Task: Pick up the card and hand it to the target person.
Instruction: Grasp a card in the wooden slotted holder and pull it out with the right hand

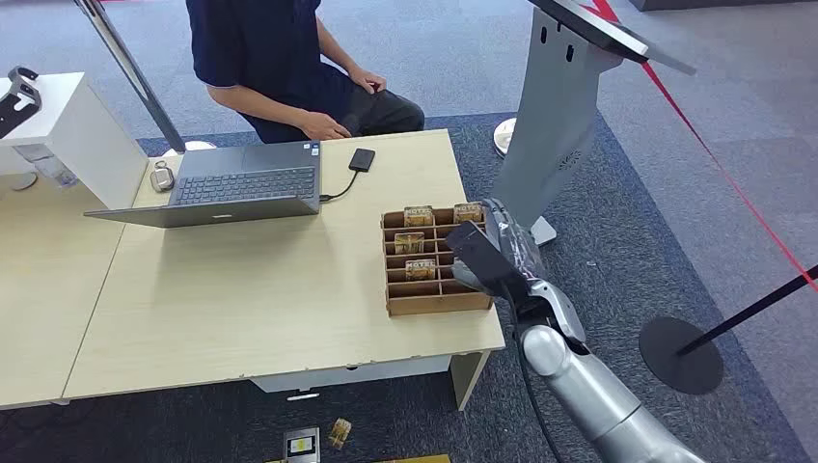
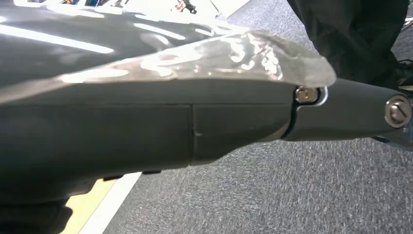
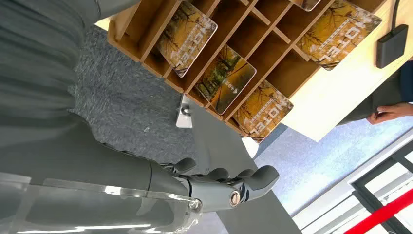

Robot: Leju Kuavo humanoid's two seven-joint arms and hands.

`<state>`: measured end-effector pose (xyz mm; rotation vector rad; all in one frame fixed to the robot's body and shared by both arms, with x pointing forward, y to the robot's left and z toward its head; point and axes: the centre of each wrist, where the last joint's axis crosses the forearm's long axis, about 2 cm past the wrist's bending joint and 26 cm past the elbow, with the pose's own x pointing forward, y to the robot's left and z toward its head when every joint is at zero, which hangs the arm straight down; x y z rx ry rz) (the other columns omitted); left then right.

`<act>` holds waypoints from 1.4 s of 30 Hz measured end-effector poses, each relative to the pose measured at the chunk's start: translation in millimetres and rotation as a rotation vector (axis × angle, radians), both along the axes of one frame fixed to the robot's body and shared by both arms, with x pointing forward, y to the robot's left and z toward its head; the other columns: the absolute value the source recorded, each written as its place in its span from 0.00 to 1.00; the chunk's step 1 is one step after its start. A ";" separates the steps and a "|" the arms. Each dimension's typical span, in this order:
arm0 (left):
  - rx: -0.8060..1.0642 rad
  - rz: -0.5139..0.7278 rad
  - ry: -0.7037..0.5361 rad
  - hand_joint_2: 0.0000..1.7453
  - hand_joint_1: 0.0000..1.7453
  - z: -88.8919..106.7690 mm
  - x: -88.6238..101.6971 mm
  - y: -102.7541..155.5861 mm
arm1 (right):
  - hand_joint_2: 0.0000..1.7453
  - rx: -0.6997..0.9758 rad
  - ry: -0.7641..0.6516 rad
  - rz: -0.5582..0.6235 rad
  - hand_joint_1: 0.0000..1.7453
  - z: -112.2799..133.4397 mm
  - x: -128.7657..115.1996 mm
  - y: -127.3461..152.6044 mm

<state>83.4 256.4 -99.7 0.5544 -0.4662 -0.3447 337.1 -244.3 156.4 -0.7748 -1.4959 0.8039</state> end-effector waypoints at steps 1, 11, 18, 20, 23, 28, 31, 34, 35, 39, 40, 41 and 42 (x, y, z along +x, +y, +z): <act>0.000 0.000 0.000 0.00 0.00 0.0 0.0 0.0 | 1.00 -0.001 0.000 -0.002 0.00 0.0 -0.1 0.0; 0.000 -0.002 0.000 0.00 0.00 0.0 0.0 -0.1 | 1.00 -0.013 -0.002 -0.016 0.26 -2.7 -3.2 0.1; 0.000 -0.002 0.000 0.00 0.00 0.0 -0.1 -0.1 | 1.00 -0.059 -0.015 -0.030 0.77 -2.9 -3.5 -1.2; 0.000 -0.002 0.000 0.00 0.00 0.0 -0.1 -0.1 | 1.00 -0.078 -0.019 -0.036 0.74 -3.0 -3.5 -1.7; -0.001 -0.002 -0.001 0.00 0.00 0.0 0.0 -0.3 | 1.00 -0.106 -0.025 -0.044 0.65 -3.2 -3.5 -2.2; -0.003 0.000 0.000 0.00 0.00 0.0 -0.1 -0.7 | 1.00 -0.140 -0.027 -0.047 0.54 -3.7 -3.5 -2.6; -0.003 0.003 0.000 0.00 0.00 0.0 -0.1 -0.8 | 1.00 -0.154 -0.024 -0.045 0.46 -4.5 -3.5 -2.6; -0.004 0.003 0.001 0.00 0.00 0.0 -0.2 -1.1 | 1.00 -0.164 -0.020 -0.042 0.35 -5.6 -3.3 -2.6; -0.004 0.003 0.001 0.00 0.00 0.0 -0.2 -1.1 | 1.00 -0.167 -0.019 -0.040 0.31 -6.1 -3.3 -2.7; -0.005 0.003 0.001 0.00 0.00 0.0 -0.2 -1.2 | 1.00 -0.176 -0.018 -0.035 0.30 -7.2 -3.2 -2.2; -0.005 0.003 0.001 0.00 0.00 0.0 -0.2 -1.2 | 1.00 -0.178 -0.018 -0.034 0.31 -7.5 -3.2 -2.0; -0.005 0.002 0.001 0.00 0.00 0.0 -0.2 -1.2 | 1.00 -0.180 -0.017 -0.033 0.32 -7.7 -3.1 -1.8; -0.005 0.002 0.001 0.00 0.00 0.0 -0.2 -1.3 | 1.00 -0.182 -0.016 -0.031 0.34 -8.0 -3.1 -1.6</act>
